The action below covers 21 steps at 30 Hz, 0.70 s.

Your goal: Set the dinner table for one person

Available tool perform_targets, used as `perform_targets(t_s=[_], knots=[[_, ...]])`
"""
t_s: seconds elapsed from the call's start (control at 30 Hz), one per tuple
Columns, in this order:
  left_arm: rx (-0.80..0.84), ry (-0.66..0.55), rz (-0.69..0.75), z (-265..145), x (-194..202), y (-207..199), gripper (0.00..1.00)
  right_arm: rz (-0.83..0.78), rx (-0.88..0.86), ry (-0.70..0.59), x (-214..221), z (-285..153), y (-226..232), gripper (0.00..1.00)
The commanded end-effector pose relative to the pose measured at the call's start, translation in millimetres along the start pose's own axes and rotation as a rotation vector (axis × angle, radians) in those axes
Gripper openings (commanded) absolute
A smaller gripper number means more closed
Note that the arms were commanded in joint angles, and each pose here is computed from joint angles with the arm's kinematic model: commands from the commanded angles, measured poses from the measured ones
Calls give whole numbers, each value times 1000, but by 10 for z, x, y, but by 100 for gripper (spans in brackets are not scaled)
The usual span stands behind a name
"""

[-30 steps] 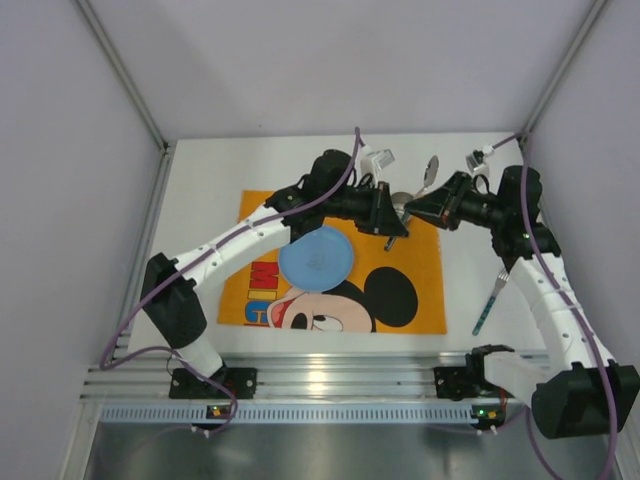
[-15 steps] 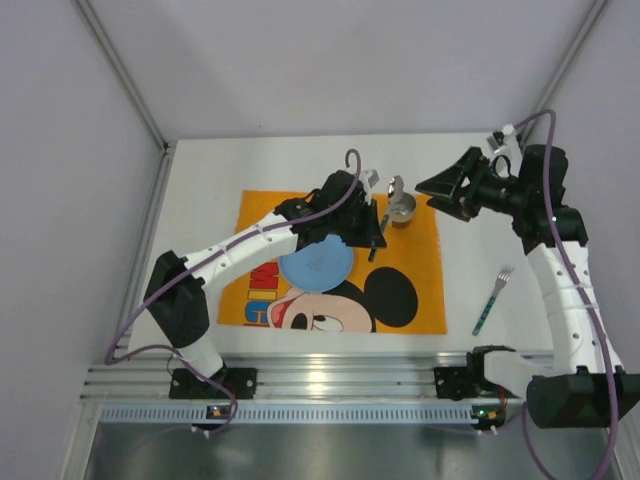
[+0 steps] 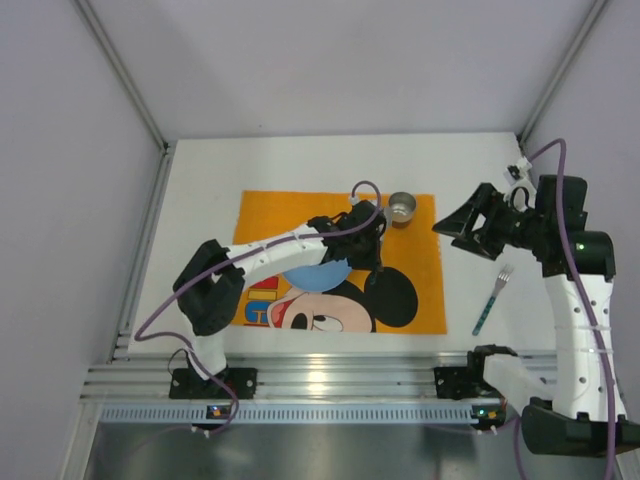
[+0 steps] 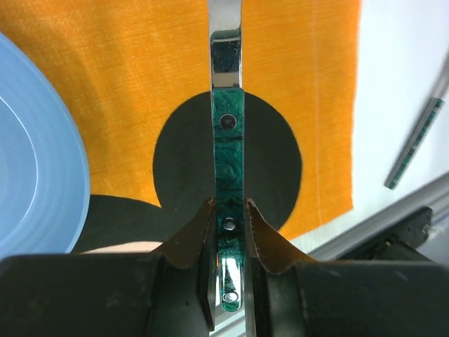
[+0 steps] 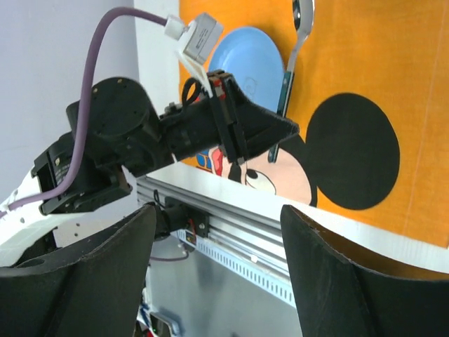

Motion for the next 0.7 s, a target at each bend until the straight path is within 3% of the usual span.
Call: perform_targets(t_s=[0.0, 0.47, 0.5, 0.57, 0.67], knots=[[-34, -44, -64, 215, -19, 3, 0, -28, 53, 15, 84, -132, -7, 72], [-104, -3, -47, 621, 198, 106, 0, -2, 137, 78, 174, -74, -178, 73], [-101, -2, -48, 619, 197, 98, 2, 0, 141, 82, 174, -64, -190, 72], [-91, -5, -55, 613, 170, 67, 18, 5, 150, 86, 165, -44, -210, 72], [-84, 5, -56, 585, 109, -30, 24, 14, 165, 94, 151, -9, -244, 72]])
Point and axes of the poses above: each gripper's point midway between its finger pads, its own z axis out along the fingers, its own y axis along the line the jaws close on, x = y × z, the point moved 8 cm from there along -z, back along the fingers, and after that the axes turned 4 degrees about -z, right-handed, at the moved point
